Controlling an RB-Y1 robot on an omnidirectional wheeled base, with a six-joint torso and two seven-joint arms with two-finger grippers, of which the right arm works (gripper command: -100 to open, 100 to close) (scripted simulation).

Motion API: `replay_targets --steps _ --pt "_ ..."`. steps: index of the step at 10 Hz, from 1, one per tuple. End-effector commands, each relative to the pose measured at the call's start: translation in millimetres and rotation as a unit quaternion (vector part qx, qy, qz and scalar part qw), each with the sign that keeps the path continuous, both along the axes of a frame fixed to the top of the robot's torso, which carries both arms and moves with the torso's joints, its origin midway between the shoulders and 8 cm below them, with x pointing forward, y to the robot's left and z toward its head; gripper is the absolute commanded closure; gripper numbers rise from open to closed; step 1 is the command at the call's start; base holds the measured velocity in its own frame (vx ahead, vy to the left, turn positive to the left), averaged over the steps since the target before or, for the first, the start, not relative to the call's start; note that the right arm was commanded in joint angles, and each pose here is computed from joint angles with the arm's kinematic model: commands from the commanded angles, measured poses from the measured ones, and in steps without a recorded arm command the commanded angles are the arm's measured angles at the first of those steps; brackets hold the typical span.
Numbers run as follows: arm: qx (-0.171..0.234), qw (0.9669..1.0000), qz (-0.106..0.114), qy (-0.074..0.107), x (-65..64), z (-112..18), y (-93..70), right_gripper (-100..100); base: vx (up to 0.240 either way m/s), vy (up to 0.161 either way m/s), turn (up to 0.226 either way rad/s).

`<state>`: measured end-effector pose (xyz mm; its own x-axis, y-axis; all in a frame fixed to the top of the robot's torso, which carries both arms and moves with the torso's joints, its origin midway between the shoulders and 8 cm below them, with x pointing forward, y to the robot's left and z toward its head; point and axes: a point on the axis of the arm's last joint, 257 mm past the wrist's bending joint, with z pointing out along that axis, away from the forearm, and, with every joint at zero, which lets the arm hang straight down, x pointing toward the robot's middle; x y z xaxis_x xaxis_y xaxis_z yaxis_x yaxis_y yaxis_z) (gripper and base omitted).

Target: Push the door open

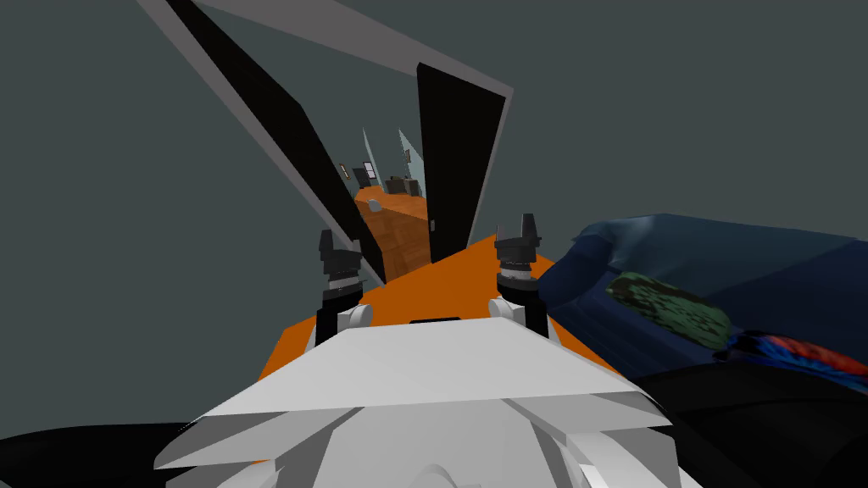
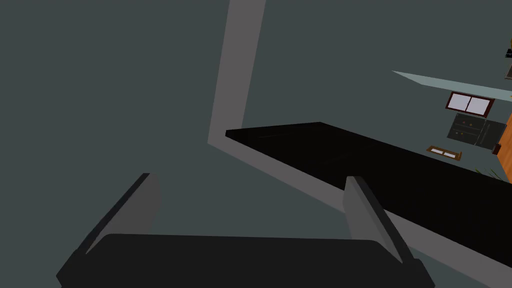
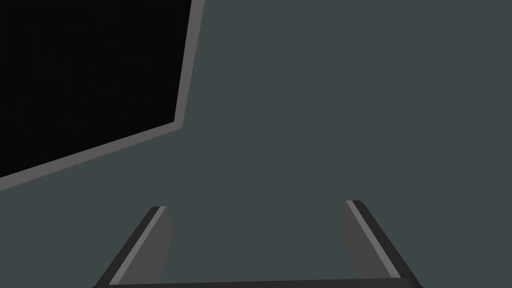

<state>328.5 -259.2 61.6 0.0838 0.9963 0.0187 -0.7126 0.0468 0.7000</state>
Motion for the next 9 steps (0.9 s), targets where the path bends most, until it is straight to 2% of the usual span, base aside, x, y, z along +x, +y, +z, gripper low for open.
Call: replay_targets --steps 1,5,9 --pt "-0.002 1.0000 0.003 0.008 6.5 -8.8 1.4 -100 0.078 -0.004 0.056" --pt "-0.007 0.9995 0.010 0.030 24.8 -34.8 5.1 -100 0.133 -0.019 0.040" --pt "-0.010 0.9986 0.016 0.050 40.5 -58.8 8.3 -100 0.089 -0.017 0.034"
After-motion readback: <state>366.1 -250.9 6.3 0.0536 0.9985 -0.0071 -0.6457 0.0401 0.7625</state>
